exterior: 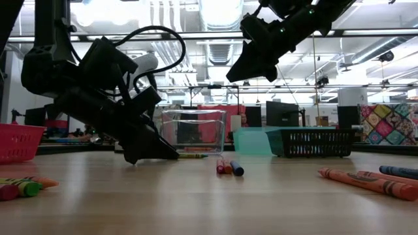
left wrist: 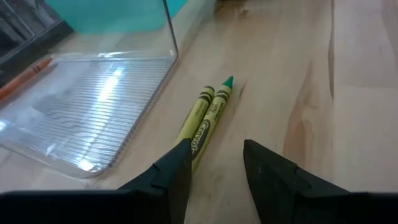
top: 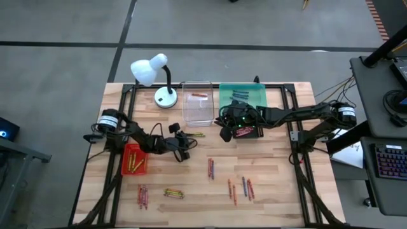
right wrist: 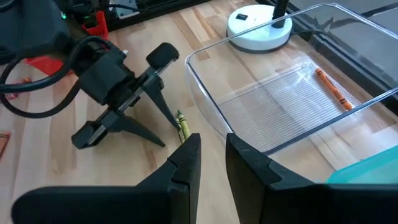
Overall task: Sort crayons
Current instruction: Put the green crayon into the orange bin
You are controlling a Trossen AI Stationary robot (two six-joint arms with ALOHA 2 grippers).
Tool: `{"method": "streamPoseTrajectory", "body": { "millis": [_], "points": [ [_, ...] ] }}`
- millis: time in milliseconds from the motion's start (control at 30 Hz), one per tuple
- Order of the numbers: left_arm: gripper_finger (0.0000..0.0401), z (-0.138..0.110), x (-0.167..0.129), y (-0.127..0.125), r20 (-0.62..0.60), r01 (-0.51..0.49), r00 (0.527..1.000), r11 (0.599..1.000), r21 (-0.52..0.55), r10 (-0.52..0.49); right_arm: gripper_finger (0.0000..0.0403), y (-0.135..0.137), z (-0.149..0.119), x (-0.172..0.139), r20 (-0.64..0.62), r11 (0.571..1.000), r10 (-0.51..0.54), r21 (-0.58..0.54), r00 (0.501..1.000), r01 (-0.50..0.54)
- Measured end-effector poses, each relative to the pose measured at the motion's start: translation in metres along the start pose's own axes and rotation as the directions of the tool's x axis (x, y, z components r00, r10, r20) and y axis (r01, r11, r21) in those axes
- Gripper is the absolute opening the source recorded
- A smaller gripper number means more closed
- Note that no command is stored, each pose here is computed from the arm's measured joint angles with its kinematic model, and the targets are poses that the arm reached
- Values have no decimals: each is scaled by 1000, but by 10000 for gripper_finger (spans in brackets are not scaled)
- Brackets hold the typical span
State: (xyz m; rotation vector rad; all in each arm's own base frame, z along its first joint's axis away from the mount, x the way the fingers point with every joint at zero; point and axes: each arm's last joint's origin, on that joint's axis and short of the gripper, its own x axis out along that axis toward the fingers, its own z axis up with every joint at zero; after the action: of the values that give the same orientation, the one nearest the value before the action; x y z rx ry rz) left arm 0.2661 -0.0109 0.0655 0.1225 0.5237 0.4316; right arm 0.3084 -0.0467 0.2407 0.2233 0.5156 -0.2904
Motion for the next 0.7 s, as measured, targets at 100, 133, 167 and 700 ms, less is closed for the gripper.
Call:
{"method": "streamPoseTrajectory", "body": {
  "millis": [100, 133, 167, 700],
  "points": [
    [131, -1, 0, 1, -9, 2, 1000, 1000, -20, -2, 66, 0, 0, 0, 1, 1000, 0, 5, 1000, 0],
    [131, -2, 0, 1, -9, 2, 1000, 1000, -22, -2, 66, 0, 0, 0, 1, 1000, 0, 8, 1000, 0],
    [131, -1, -1, 1, -8, 5, 1000, 1000, -23, -5, 66, 0, 0, 0, 1, 1000, 0, 9, 1000, 0],
    [131, 17, -18, 2, 61, 62, 996, 996, 68, -67, 66, 1, 0, 0, 2, 1000, 2, 8, 1000, -2]
  ]
}}
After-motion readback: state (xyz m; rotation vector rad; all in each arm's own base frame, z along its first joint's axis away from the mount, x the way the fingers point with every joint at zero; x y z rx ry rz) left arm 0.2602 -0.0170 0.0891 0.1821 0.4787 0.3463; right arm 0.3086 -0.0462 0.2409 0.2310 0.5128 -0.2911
